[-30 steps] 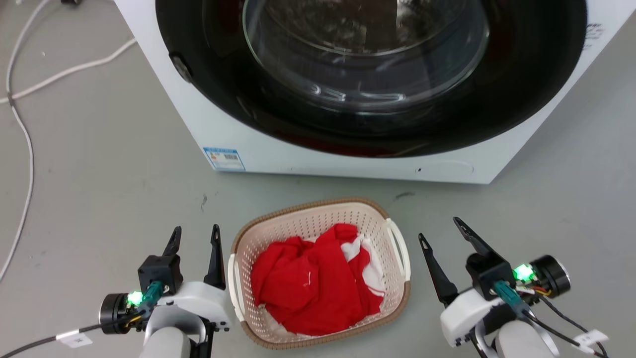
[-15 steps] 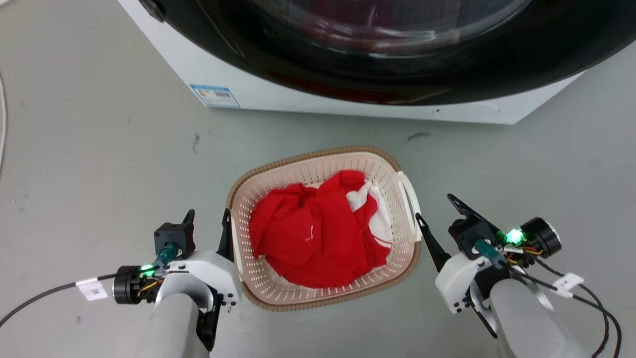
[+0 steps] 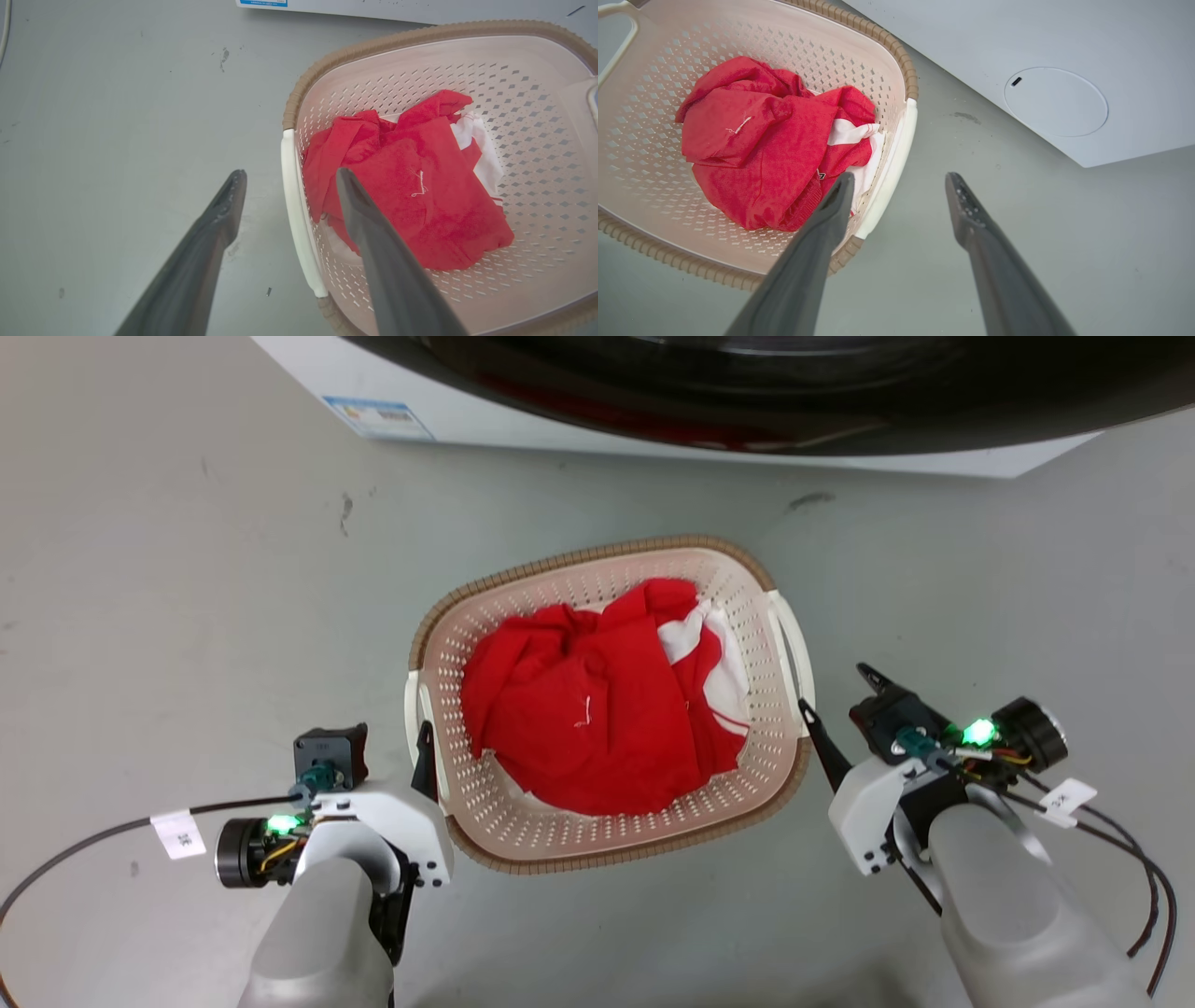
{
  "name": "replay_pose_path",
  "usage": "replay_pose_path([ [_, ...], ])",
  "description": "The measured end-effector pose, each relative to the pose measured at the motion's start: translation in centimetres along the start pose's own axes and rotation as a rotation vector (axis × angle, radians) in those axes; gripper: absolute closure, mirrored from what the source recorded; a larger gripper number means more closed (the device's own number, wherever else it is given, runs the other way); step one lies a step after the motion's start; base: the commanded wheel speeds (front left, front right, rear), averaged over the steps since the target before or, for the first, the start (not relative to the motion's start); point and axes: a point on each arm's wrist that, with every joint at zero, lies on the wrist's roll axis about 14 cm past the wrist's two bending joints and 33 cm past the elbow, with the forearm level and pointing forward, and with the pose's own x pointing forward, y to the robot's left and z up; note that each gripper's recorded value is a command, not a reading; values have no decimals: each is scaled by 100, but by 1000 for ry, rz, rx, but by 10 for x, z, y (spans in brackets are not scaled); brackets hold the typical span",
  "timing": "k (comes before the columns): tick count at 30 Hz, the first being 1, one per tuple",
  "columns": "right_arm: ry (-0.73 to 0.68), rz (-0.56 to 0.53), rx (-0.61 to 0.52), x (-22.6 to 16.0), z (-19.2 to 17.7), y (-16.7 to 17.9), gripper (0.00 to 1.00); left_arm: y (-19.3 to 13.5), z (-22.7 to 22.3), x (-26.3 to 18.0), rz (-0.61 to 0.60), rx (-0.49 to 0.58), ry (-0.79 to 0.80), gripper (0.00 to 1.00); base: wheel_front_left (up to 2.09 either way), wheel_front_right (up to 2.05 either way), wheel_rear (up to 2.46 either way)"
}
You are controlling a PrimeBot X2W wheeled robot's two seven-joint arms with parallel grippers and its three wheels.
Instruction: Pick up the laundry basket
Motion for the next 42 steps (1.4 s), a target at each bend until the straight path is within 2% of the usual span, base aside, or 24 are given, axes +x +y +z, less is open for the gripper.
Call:
replay_pose_path([
  [15,132,43,11,34,-40,1,0,7,-33,24,19,-15,107,0,0,0,0],
  [33,197,72,30,61,-62,5,0,5,-58,41,7,-14,178,0,0,0,0],
  [34,201,73,31,61,-64,5,6,4,-59,41,5,-15,183,0,0,0,0],
  [35,205,73,31,62,-64,5,67,3,-60,41,1,-18,187,13,0,0,0],
  [36,206,72,31,62,-64,5,100,2,-60,41,-4,-17,185,62,0,0,0],
  [37,209,76,27,63,-65,6,100,2,-59,42,-6,-20,183,100,0,0,0],
  [42,205,70,36,63,-62,6,100,-8,-57,42,-28,-37,182,100,0,0,0],
])
